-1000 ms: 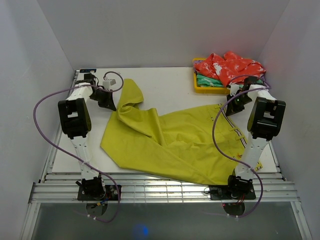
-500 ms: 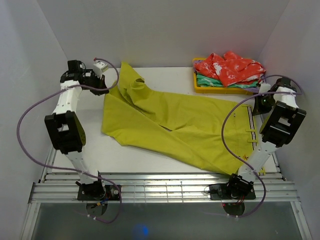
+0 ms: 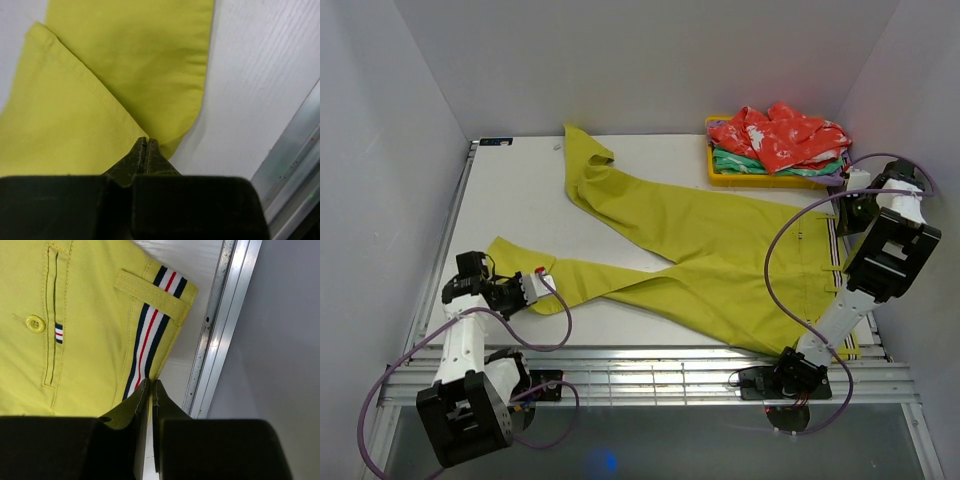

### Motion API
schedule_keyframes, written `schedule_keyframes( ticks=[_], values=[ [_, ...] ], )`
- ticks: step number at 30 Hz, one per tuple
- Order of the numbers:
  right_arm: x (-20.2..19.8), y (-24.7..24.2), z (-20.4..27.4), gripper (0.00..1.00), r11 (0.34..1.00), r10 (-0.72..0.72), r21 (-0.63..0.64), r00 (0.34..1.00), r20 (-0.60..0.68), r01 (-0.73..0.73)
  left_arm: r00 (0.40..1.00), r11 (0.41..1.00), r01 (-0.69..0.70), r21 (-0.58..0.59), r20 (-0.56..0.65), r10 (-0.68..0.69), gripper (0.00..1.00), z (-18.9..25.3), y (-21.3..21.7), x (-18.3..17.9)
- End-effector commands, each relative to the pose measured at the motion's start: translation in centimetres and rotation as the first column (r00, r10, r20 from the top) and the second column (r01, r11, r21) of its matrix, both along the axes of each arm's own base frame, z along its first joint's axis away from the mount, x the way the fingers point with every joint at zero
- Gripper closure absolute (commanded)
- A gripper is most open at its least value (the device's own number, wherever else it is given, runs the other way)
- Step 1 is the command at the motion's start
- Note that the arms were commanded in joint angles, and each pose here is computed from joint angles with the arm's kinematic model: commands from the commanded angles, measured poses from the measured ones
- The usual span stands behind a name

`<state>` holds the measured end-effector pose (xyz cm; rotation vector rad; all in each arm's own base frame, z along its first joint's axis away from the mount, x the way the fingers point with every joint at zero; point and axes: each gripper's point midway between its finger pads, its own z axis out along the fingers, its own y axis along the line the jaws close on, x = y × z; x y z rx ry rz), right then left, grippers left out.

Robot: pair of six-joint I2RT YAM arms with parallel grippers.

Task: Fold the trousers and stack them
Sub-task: Flatten the trousers out

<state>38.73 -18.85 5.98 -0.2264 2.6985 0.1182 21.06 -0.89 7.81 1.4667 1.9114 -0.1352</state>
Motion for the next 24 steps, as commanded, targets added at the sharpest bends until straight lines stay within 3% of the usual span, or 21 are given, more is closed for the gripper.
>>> schedule_keyframes(
  ticks=[1,3,5,6,7,8,9,11,12,15,16,18,20,22,23,24],
  values=[
    [-0.1,-0.5,2.9,0.92,0.999,0.018,-0.045,0.998,0.063,-0.016,0.999,0.993,0.022,0.115,-0.033,-0.018,1.00,-1.8,1.6,-1.0],
    [-0.6,-0.4,2.8,0.92,0.998,0.031,-0.052,0.998,0.053,-0.029,0.995,0.990,-0.049,0.131,-0.084,0.060,0.99,-2.1,2.5,-1.2],
    [-1.0,-0.2,2.7,0.92,0.997,0.054,-0.053,0.998,0.037,-0.052,0.984,0.987,-0.098,0.127,-0.133,0.115,0.86,-2.1,3.0,-1.3],
    [-1.1,-0.1,2.8,0.92,0.997,0.064,-0.054,0.998,0.030,-0.062,0.979,0.984,-0.146,0.104,-0.126,0.159,0.67,-0.6,3.3,-0.6],
    [-1.2,0.1,2.9,0.90,0.996,0.077,-0.053,0.997,0.024,-0.075,0.978,0.984,-0.160,0.076,-0.126,0.168,0.42,0.3,3.3,-0.3],
    [-1.3,0.3,3.1,0.80,0.995,0.089,-0.048,0.996,0.027,-0.088,0.975,0.985,-0.169,0.036,-0.138,0.172,0.21,1.5,2.9,-0.4],
    [-1.4,0.4,3.6,0.75,0.995,0.090,-0.050,0.995,0.035,-0.089,0.982,0.984,-0.177,-0.021,-0.063,0.176,0.10,4.8,2.6,1.5],
    [-1.4,0.9,4.4,0.60,0.995,0.096,-0.034,0.994,0.057,-0.094,0.968,0.963,-0.246,-0.114,-0.075,0.238,0.09,7.6,1.9,2.4],
    [-1.6,1.3,5.2,0.55,0.995,0.098,-0.026,0.993,0.064,-0.096,0.968,0.954,-0.250,-0.163,-0.031,0.248,0.07,10.2,1.7,3.8],
    [-1.5,2.5,7.1,0.48,0.995,0.096,0.000,0.991,0.091,-0.096,0.934,0.898,-0.358,-0.257,-0.104,0.343,0.05,12.1,1.2,5.6],
    [-1.4,2.9,7.5,0.46,0.995,0.095,0.005,0.991,0.098,-0.096,0.896,0.861,-0.443,-0.250,-0.155,0.416,0.09,12.4,1.4,6.2],
    [-1.8,3.7,8.0,0.46,0.995,0.094,0.016,0.990,0.101,-0.096,0.868,0.857,-0.482,-0.180,-0.229,0.440,0.14,10.6,0.1,7.4],
    [-2.5,4.8,7.4,0.45,0.995,0.095,0.025,0.993,0.070,-0.097,0.800,0.812,-0.577,-0.090,-0.266,0.538,0.17,8.8,0.4,7.7],
    [-2.9,5.9,7.5,0.46,0.995,0.096,0.034,0.993,0.067,-0.099,0.781,0.812,-0.582,-0.044,-0.307,0.543,0.17,7.3,-1.5,7.8],
    [-3.2,6.4,7.4,0.46,0.994,0.098,0.046,0.993,0.063,-0.101,0.738,0.777,-0.630,-0.002,-0.315,0.597,0.17,6.4,-1.3,7.8],
    [-3.7,7.0,7.0,0.46,0.993,0.102,0.058,0.994,0.048,-0.105,0.749,0.795,-0.606,0.027,-0.318,0.582,0.18,5.7,-2.9,7.8]
  ],
)
